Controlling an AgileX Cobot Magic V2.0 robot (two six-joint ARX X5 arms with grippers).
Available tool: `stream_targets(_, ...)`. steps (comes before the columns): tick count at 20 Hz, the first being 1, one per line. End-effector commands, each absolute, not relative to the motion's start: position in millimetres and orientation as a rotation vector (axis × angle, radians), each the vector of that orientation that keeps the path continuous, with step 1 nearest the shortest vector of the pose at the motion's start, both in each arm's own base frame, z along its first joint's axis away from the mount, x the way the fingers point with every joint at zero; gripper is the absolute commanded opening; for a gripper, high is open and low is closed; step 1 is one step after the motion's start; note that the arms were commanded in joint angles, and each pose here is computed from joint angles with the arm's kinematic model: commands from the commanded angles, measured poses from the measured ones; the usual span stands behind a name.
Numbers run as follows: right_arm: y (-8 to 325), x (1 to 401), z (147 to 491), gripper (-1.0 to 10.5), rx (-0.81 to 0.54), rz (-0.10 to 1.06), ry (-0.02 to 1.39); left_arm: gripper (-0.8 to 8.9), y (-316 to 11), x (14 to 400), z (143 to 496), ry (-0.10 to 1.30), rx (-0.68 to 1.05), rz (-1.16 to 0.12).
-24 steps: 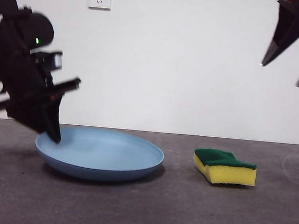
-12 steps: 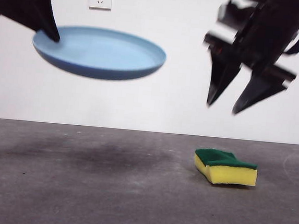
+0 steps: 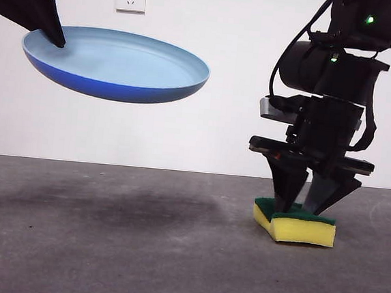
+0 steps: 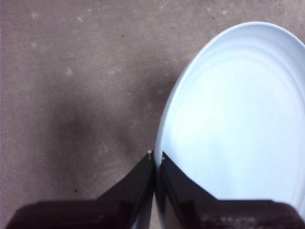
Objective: Pick up the plate,pick up the cloth,clean the plate with the cloth
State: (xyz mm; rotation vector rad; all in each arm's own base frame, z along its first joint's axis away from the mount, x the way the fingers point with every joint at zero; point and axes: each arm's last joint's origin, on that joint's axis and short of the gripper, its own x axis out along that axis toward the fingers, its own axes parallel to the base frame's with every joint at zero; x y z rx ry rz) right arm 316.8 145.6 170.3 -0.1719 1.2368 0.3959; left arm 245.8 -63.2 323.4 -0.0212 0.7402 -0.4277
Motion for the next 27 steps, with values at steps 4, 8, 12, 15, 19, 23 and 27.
stream_targets(4,144,318,157,-0.2,-0.254,0.341,1.262,-0.08,-63,247,322,0.733,0.014,-0.407)
stream_targets(8,144,317,160,-0.2,-0.245,0.35,1.254,-0.08,-64,252,318,0.751,0.019,-0.393)
stream_targets(12,154,299,202,-0.2,-0.163,0.447,1.161,-0.08,-69,265,302,0.808,0.028,-0.387)
stream_targets(15,162,275,248,-0.2,-0.139,0.505,1.013,-0.08,-76,278,282,0.877,0.056,-0.361)
stream_targets(19,172,249,282,-0.2,-0.104,0.571,0.896,-0.08,-98,286,260,0.963,0.063,-0.405)
stream_targets(23,189,244,279,-0.2,-0.117,0.621,0.872,-0.08,-130,275,259,0.975,0.055,-0.533)
stream_targets(27,210,245,265,-0.2,-0.133,0.661,0.877,-0.08,-151,266,260,0.962,0.062,-0.594)
